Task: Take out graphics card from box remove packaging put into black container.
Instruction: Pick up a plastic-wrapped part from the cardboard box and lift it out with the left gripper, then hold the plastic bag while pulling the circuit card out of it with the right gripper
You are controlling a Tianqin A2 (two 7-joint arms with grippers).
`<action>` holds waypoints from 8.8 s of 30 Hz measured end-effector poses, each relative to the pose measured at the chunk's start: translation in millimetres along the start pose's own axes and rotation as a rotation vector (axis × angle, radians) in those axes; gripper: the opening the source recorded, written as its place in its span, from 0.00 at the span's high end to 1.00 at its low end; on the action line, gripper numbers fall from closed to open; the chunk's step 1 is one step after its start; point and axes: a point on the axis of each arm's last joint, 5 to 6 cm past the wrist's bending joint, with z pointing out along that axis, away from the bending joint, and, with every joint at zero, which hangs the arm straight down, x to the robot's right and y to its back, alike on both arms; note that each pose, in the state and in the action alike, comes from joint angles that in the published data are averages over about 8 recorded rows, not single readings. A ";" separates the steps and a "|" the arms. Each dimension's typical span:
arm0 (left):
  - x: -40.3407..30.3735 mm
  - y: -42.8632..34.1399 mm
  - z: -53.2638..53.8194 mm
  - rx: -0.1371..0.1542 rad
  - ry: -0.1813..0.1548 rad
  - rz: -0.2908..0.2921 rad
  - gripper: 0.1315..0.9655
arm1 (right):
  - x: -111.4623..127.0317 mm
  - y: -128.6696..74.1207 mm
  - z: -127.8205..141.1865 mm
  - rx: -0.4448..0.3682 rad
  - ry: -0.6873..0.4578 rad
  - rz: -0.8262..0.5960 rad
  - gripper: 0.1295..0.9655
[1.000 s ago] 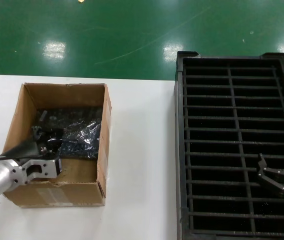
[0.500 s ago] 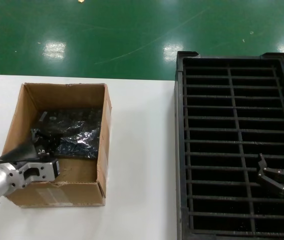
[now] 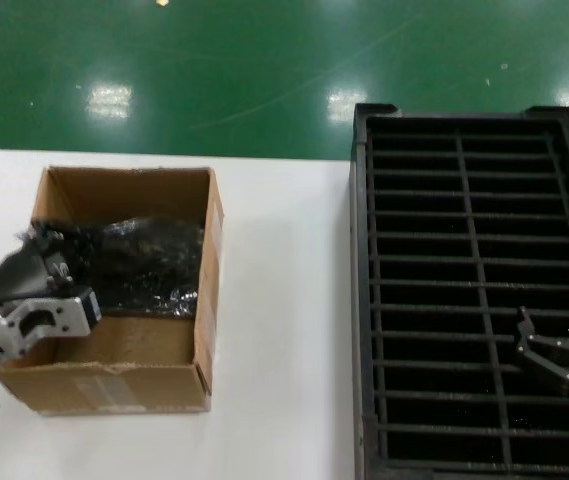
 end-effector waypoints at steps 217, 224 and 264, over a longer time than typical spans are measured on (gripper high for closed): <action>14.0 -90.4 -159.3 0.315 -0.111 0.059 0.99 | -110.7 -70.3 85.9 -0.064 -1.030 -0.076 0.77; 14.0 -90.4 -159.3 0.315 -0.111 0.059 0.99 | -121.4 -68.6 83.8 -0.084 -1.036 -0.050 0.78; 14.0 -90.5 -159.3 0.315 -0.111 0.059 0.99 | 19.9 -112.8 -2.8 0.035 -0.892 -0.191 0.93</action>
